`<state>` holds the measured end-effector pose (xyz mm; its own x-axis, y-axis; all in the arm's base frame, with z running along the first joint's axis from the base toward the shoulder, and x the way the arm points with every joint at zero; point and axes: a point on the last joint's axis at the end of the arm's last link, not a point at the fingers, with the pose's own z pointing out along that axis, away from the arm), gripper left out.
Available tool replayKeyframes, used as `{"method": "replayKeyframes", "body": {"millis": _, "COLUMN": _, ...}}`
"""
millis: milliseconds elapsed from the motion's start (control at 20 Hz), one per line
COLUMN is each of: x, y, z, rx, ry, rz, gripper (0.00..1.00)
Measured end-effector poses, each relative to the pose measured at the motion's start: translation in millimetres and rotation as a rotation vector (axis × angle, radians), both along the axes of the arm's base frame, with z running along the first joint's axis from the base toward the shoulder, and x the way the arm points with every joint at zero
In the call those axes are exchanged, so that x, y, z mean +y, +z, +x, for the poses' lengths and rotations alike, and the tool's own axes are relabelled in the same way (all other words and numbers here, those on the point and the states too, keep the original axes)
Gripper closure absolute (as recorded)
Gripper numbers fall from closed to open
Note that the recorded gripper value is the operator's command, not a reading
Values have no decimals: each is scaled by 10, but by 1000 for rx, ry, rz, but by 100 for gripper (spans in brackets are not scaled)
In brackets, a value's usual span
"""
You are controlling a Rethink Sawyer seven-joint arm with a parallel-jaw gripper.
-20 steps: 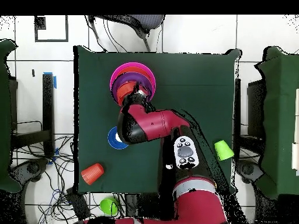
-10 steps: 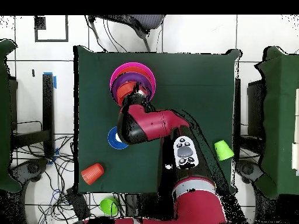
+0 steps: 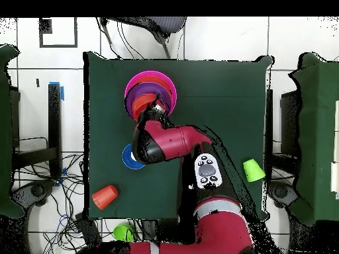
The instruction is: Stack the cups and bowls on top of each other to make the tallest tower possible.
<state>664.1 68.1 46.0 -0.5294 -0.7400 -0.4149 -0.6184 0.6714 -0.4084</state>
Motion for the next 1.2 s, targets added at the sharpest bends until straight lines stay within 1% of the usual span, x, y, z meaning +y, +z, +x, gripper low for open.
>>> {"method": "replayKeyframes", "body": {"millis": 150, "x": -8, "y": -37, "z": -20, "rx": 10, "ry": -2, "rz": 0, "gripper": 0}}
{"method": "replayKeyframes", "body": {"millis": 650, "x": -14, "y": -48, "z": -25, "rx": 12, "ry": -3, "rz": 1, "gripper": 0}}
{"method": "replayKeyframes", "body": {"millis": 1000, "x": -15, "y": -50, "z": -42, "rx": 15, "ry": -1, "rz": -7, "gripper": 0}}
{"method": "replayKeyframes", "body": {"millis": 1200, "x": -36, "y": -28, "z": -52, "rx": 35, "ry": -5, "rz": -14, "gripper": 0}}
